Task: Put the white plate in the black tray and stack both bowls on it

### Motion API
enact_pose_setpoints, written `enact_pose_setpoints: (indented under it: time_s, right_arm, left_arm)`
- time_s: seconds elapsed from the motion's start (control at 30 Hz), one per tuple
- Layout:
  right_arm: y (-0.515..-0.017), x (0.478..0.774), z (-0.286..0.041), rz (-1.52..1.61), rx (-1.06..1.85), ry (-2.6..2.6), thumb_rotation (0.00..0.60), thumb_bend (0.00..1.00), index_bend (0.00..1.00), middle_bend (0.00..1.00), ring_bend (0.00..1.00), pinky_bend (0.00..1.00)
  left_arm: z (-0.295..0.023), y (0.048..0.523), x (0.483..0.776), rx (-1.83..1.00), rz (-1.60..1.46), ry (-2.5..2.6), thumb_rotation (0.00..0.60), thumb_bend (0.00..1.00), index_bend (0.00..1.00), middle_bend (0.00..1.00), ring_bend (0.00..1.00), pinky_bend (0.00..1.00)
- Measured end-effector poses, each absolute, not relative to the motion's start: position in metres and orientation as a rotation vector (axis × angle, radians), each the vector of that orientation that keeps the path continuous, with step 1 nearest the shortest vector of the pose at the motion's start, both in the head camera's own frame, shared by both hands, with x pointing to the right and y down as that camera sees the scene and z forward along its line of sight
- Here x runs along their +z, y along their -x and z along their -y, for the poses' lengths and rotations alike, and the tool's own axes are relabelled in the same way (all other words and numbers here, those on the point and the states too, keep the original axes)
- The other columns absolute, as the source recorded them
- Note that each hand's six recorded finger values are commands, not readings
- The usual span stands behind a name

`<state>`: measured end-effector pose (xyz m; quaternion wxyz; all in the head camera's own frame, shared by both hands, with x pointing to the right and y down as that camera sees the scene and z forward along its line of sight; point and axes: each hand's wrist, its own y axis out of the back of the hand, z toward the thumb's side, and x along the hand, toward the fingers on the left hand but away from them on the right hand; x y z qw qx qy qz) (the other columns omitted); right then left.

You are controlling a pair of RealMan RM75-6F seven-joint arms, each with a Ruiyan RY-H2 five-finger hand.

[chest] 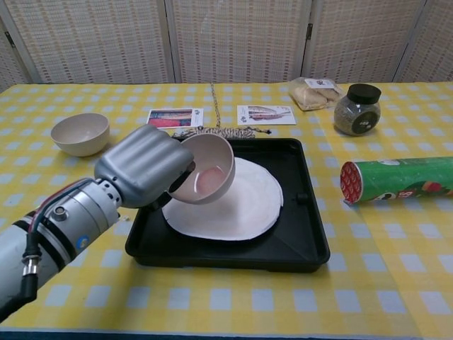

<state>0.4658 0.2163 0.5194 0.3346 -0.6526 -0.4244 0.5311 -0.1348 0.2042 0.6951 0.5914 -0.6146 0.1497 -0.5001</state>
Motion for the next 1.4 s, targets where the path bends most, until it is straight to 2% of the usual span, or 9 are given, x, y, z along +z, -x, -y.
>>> enact_pose_setpoints:
  time_s: [0.47, 0.77, 1.0, 1.4]
  right_arm:
    - [-0.469, 0.517, -0.214, 1.118, 1.386, 1.705, 0.6, 0.24, 0.0, 0.0, 0.0, 0.0]
    - [-0.467, 0.517, -0.215, 1.117, 1.383, 1.705, 0.6, 0.24, 0.0, 0.0, 0.0, 0.0]
    - [-0.467, 0.514, -0.217, 1.123, 1.369, 1.704, 0.6, 0.24, 0.0, 0.0, 0.0, 0.0]
    - [-0.465, 0.514, -0.219, 1.114, 1.359, 1.711, 0.6, 0.24, 0.0, 0.0, 0.0, 0.0]
  left_arm:
    - [-0.201, 0.125, 0.708, -1.158, -0.326, 1.405, 0.6, 0.54, 0.72, 1.0, 1.0, 1.0]
    - [-0.207, 0.122, 0.702, -1.139, -0.357, 1.481, 0.6, 0.54, 0.57, 1.0, 1.0, 1.0]
    - [-0.211, 0.12, 0.698, -1.125, -0.387, 1.537, 0.6, 0.52, 0.49, 1.0, 1.0, 1.0]
    - [-0.212, 0.119, 0.677, -1.082, -0.447, 1.534, 0.6, 0.5, 0.43, 1.0, 1.0, 1.0]
